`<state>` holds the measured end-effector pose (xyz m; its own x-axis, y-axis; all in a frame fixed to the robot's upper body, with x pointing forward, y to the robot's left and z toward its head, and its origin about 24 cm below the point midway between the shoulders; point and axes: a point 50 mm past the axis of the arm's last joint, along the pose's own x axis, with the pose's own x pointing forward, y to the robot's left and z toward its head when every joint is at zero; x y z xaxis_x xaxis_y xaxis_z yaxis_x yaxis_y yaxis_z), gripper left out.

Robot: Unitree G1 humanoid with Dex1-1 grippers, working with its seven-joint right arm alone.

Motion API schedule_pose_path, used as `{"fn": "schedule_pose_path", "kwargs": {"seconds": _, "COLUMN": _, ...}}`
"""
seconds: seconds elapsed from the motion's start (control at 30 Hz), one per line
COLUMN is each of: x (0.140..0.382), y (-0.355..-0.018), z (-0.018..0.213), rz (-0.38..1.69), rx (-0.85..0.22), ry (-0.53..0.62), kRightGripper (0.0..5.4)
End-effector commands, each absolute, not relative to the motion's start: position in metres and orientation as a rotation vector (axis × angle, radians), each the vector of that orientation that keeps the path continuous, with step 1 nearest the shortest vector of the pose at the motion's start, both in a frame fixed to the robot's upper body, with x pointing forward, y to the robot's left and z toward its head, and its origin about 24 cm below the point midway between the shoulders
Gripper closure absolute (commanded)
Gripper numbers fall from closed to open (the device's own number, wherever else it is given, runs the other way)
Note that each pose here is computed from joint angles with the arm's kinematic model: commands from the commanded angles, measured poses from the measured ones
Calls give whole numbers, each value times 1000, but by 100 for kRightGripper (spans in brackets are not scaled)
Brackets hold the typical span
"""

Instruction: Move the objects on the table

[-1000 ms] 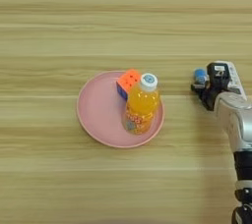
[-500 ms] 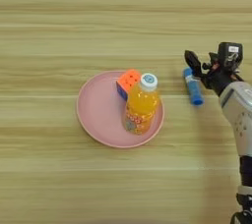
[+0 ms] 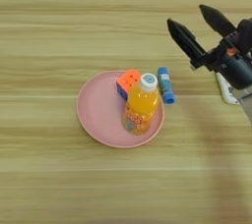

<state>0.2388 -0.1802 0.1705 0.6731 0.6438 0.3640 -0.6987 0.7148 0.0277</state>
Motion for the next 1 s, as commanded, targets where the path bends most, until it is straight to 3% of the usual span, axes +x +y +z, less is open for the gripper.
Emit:
{"fn": "schedule_pose_path", "kwargs": {"seconds": 0.03, "x": 215, "y": -169, "z": 185, "rz": 998, "rx": 137, "ry": -391, "kRightGripper": 4}}
{"fn": "schedule_pose_path", "kwargs": {"seconds": 0.2, "x": 197, "y": -161, "z": 172, "rz": 1172, "rx": 84, "ry": -302, "kRightGripper": 4}}
{"fn": "schedule_pose_path", "kwargs": {"seconds": 0.47, "x": 195, "y": -155, "z": 147, "rz": 1197, "rx": -66, "ry": -202, "kRightGripper": 4}}
{"fn": "schedule_pose_path", "kwargs": {"seconds": 0.73, "x": 201, "y": -153, "z": 132, "rz": 1151, "rx": -179, "ry": -181, "kRightGripper": 4}}
{"fn": "schedule_pose_path", "kwargs": {"seconds": 1.0, "x": 204, "y": -152, "z": 130, "rz": 1133, "rx": -211, "ry": -198, "kRightGripper": 4}}
